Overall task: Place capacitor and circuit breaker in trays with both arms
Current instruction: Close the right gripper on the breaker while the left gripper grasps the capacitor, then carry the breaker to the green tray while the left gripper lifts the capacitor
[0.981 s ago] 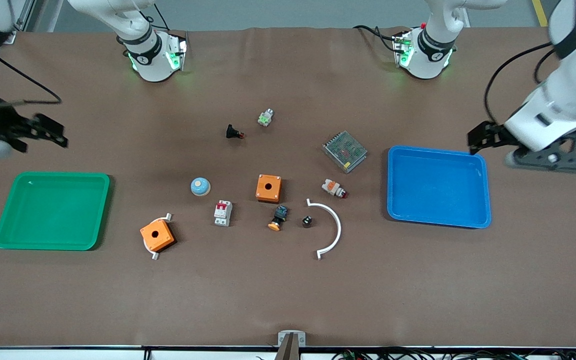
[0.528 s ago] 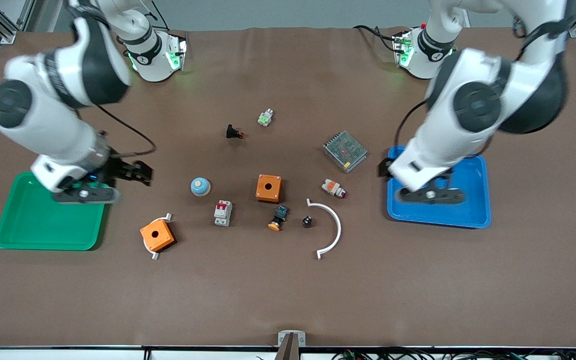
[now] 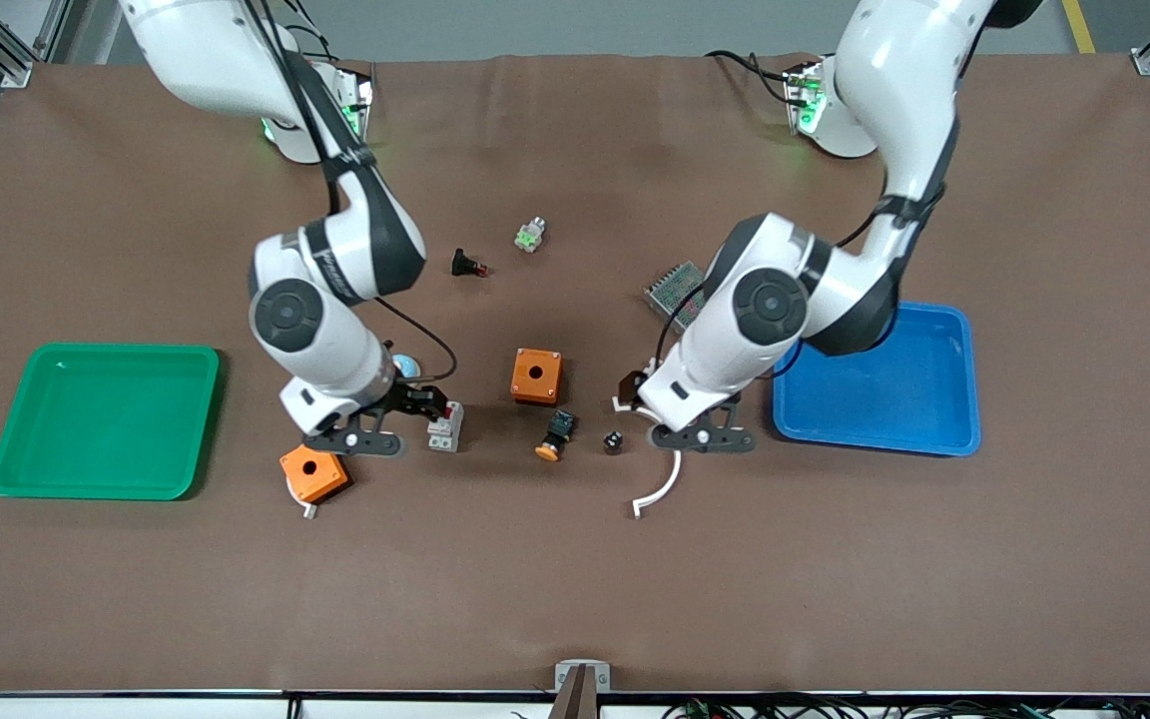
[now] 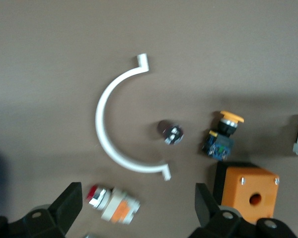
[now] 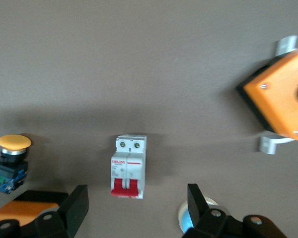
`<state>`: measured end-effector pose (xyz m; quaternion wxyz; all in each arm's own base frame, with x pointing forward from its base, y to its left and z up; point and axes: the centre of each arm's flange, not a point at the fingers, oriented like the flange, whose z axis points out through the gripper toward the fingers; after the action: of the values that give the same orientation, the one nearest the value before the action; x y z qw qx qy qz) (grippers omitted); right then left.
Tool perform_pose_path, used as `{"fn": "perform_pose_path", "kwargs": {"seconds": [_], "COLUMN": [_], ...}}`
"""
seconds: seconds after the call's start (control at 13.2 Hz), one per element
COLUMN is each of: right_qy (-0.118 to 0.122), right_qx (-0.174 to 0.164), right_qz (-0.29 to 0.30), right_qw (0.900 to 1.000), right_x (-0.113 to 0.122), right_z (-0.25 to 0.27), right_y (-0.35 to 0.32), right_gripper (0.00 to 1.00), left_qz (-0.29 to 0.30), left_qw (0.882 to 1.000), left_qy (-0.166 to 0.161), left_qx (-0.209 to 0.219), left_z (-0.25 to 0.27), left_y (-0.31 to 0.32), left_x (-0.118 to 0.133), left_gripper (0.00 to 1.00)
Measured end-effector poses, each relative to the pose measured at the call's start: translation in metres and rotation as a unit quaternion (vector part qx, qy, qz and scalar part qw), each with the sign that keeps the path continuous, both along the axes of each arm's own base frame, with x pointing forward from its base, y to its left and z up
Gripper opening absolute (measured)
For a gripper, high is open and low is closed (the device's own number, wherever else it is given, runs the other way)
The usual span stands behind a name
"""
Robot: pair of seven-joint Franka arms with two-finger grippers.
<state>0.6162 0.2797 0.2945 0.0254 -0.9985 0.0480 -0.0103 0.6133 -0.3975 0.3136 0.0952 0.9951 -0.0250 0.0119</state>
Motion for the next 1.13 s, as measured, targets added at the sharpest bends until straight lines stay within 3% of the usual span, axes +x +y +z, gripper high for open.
{"fn": "perform_pose_path", "kwargs": {"seconds": [0.53, 0.75, 0.83, 0.91, 1.13], "right_qy": [-0.002, -0.002, -0.002, -0.003, 0.004], "right_qx": [-0.007, -0.008, -0.008, -0.008, -0.013], "right_qz": [0.003, 0.009, 0.008, 0.008, 0.006], "right_qw": [1.000, 1.000, 1.000, 1.000, 1.000], "right_x": [-0.008, -0.012, -0.011, -0.010, -0.003], "right_z": [-0.067, -0.072, -0.072, -0.071, -0.055], "right_y": [0.026, 0.033, 0.032, 0.032, 0.026], "right_gripper": [0.82, 0.48, 0.39, 0.40, 0.40], "left_qz": [-0.012, -0.027, -0.031, -0.035, -0.038], "left_qw": [0.997, 0.996, 0.995, 0.995, 0.994], "left_qy": [-0.072, -0.085, -0.090, -0.094, -0.097], "left_qx": [-0.031, -0.005, 0.003, 0.009, 0.014], "left_z": [-0.101, -0.114, -0.116, -0.116, -0.117], "left_y": [-0.048, -0.052, -0.053, -0.055, -0.056], "left_x": [-0.011, -0.015, -0.017, -0.018, -0.019], "left_gripper": [1.00, 0.97, 0.91, 0.89, 0.60]}}
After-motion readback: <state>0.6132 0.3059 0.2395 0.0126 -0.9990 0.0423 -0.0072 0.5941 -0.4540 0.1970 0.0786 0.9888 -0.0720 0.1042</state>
